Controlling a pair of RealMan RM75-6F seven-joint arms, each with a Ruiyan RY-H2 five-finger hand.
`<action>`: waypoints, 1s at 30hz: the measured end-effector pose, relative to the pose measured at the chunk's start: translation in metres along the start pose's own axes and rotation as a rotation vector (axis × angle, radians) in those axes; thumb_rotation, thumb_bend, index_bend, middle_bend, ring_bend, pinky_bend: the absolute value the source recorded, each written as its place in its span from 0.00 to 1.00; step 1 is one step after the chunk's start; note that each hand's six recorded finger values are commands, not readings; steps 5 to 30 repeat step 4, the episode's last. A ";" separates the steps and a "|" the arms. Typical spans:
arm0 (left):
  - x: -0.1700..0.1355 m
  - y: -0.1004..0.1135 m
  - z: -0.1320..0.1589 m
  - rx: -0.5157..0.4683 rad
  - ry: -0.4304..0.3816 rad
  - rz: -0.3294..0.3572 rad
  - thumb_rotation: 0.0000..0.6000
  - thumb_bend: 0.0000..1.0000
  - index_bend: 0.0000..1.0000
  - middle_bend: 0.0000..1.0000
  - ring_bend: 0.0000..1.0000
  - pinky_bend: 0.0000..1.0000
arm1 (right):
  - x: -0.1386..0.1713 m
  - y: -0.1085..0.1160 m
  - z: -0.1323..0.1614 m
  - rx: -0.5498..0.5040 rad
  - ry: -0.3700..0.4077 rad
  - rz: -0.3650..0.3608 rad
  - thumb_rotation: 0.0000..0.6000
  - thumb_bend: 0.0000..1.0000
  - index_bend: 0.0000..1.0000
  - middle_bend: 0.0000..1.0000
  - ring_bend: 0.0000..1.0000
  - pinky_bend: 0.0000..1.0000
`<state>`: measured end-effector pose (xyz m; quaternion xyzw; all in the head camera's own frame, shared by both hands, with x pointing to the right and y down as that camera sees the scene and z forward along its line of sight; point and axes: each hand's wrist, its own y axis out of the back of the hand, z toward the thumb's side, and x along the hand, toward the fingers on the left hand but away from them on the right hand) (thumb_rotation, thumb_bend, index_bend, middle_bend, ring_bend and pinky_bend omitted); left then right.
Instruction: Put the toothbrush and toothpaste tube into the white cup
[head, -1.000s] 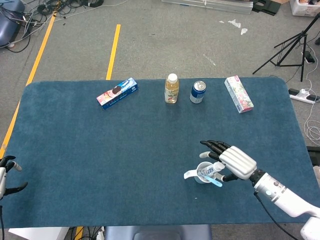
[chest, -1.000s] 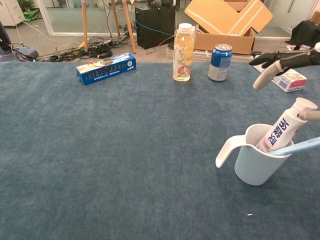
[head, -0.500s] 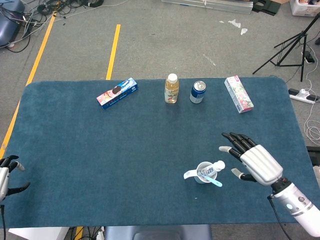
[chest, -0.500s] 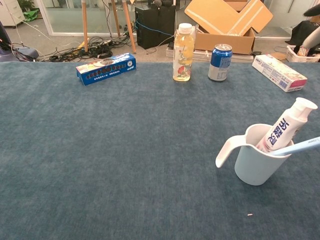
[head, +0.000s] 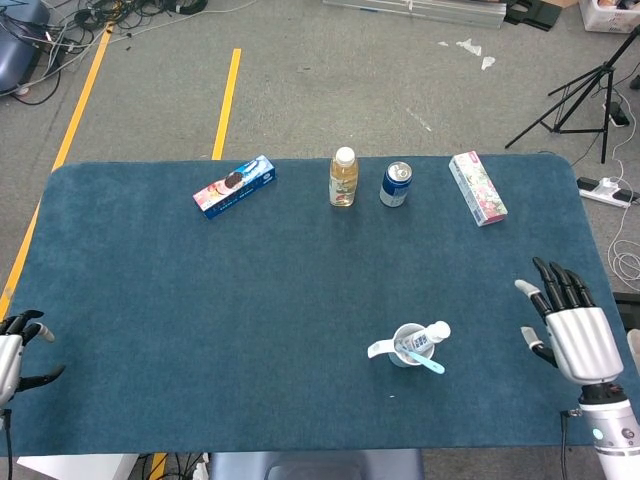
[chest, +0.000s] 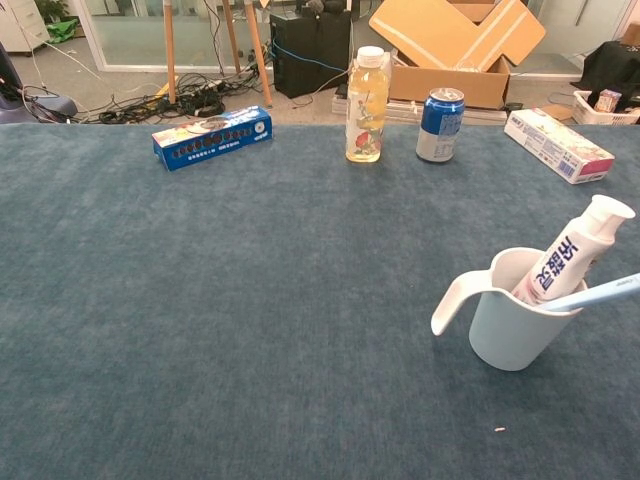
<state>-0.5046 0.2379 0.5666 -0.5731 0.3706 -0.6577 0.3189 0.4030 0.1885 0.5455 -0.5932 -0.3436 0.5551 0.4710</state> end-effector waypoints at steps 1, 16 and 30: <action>0.000 -0.001 0.001 0.000 -0.002 -0.002 1.00 0.00 0.47 0.25 0.25 0.31 | 0.000 -0.001 -0.001 -0.012 -0.005 -0.001 1.00 0.24 0.26 0.00 0.00 0.14; 0.000 -0.002 0.002 0.003 -0.006 -0.008 1.00 0.00 0.47 0.25 0.25 0.31 | 0.002 -0.003 -0.004 -0.045 -0.012 -0.005 1.00 0.24 0.26 0.00 0.00 0.14; 0.000 -0.002 0.002 0.003 -0.006 -0.008 1.00 0.00 0.47 0.25 0.25 0.31 | 0.002 -0.003 -0.004 -0.045 -0.012 -0.005 1.00 0.24 0.26 0.00 0.00 0.14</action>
